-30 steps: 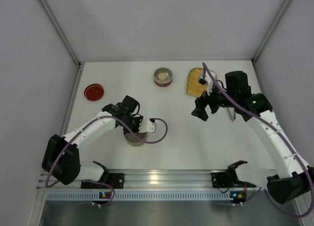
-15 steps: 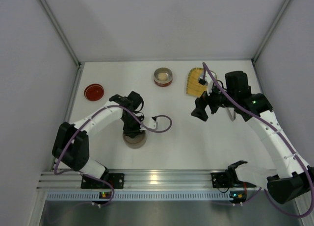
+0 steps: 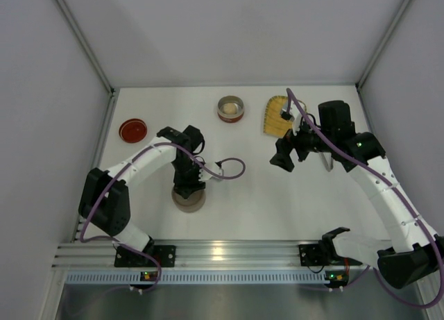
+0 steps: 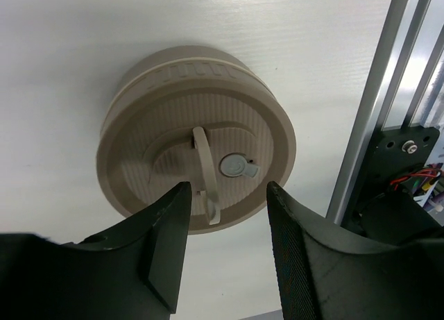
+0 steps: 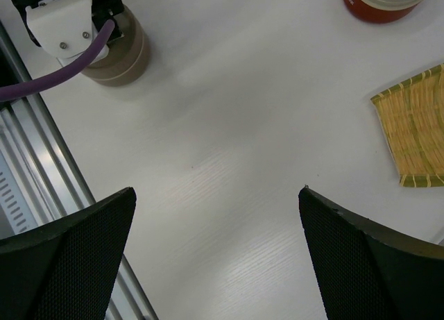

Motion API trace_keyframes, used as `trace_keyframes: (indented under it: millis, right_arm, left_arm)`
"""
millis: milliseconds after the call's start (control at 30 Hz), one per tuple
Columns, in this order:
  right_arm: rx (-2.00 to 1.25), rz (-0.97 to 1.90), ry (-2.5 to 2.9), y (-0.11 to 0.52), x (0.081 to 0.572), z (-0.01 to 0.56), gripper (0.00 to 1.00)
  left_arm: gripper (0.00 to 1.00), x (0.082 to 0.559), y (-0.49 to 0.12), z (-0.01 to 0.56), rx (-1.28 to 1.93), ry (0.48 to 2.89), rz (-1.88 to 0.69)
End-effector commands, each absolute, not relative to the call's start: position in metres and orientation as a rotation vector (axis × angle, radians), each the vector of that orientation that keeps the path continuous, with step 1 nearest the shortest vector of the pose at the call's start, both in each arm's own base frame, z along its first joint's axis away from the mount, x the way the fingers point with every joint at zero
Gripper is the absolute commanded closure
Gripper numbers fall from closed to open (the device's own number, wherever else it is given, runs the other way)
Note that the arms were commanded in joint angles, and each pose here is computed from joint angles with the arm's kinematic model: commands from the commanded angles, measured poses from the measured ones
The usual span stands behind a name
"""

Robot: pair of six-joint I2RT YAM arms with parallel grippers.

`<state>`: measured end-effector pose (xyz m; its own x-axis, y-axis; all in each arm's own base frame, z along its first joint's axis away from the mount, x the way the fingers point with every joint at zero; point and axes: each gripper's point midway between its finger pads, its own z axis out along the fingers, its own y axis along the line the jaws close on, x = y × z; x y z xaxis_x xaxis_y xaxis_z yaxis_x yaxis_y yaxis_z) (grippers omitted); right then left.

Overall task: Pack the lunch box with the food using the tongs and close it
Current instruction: Move the packing box to the center of the board, then pick up the box lid from the center of the board.

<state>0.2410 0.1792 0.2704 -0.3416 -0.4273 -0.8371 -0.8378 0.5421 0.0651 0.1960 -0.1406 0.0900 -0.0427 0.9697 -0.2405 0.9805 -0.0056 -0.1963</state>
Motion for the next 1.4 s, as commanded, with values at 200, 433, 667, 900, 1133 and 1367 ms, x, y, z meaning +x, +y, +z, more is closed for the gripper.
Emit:
trace_keyframes:
  millis: [200, 433, 667, 900, 1133, 1367]
  right_arm:
    - [-1.01, 0.646, 1.899, 0.18, 0.242, 0.285, 0.01]
    - [-1.01, 0.642, 1.901, 0.18, 0.243, 0.285, 0.01]
    - [-1.006, 0.635, 1.902, 0.179, 0.243, 0.285, 0.01]
    - [-1.006, 0.631, 1.901, 0.179, 0.245, 0.283, 0.01]
    - [-1.018, 0.645, 1.901, 0.182, 0.249, 0.279, 0.01]
    - [-1.032, 0.65, 1.909, 0.185, 0.254, 0.274, 0.01]
  left_arm:
    - [0.48, 0.227, -0.152, 0.11, 2.021, 2.131, -0.381]
    - [0.49, 0.255, -0.151, 0.108, 1.939, 2.094, -0.23]
    - [0.48, 0.282, -0.146, 0.112, 1.803, 2.052, -0.087]
    - [0.39, 0.337, -0.114, 0.136, 1.385, 2.183, -0.102]
    - [0.39, 0.412, -0.015, 0.114, 0.935, 2.463, -0.011]
    - [0.39, 0.469, 0.04, 0.098, 0.87, 2.48, 0.023]
